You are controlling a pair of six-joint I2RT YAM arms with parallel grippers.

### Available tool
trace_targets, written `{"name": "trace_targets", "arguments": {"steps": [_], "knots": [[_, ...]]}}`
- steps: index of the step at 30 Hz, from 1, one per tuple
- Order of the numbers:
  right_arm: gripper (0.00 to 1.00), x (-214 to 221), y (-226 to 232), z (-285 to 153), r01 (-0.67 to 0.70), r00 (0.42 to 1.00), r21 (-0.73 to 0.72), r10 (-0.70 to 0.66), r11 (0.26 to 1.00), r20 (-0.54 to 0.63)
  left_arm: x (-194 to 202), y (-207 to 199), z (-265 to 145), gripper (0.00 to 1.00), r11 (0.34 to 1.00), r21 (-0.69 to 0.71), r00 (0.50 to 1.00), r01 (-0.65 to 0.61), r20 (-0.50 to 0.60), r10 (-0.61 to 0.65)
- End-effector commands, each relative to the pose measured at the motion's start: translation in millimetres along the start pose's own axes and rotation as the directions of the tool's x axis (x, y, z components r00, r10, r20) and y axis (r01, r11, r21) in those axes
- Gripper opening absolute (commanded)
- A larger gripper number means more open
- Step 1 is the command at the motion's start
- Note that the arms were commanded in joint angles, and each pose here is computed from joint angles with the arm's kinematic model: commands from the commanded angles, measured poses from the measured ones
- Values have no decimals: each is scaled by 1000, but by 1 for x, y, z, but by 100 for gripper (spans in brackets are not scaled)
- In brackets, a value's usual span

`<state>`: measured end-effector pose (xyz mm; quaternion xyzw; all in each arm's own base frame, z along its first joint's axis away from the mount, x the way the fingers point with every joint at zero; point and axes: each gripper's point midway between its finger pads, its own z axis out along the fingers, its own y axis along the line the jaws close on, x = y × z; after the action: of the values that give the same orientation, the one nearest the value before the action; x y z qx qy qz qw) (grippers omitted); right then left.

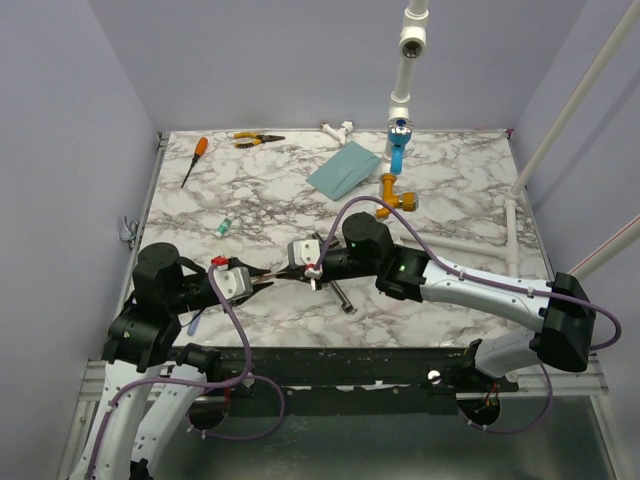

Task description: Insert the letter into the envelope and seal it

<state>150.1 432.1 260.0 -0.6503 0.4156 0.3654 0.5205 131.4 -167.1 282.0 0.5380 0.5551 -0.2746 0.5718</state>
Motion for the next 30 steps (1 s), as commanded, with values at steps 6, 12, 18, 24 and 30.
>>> {"name": "trace_targets", "arguments": {"steps": [6, 12, 18, 24, 30], "knots": [[1, -3, 2, 2, 31, 1000, -13, -31, 999, -1, -9, -2, 5, 0, 999, 38, 999, -19, 32, 18], [1, -3, 0, 2, 41, 999, -7, -41, 999, -4, -4, -1, 7, 0, 999, 39, 999, -24, 22, 23], [1, 0, 1, 3, 35, 999, -8, -35, 999, -9, -3, 2, 7, 0, 1000, 21, 1000, -16, 10, 16], [1, 14, -3, 8, -20, 999, 41, 21, 999, -35, 13, 27, 6, 0, 995, -97, 997, 6, -79, -13], [1, 32, -11, 12, -119, 986, 106, 131, 987, -105, 10, 25, 9, 0, 997, -75, 997, 32, -68, -37]]}}
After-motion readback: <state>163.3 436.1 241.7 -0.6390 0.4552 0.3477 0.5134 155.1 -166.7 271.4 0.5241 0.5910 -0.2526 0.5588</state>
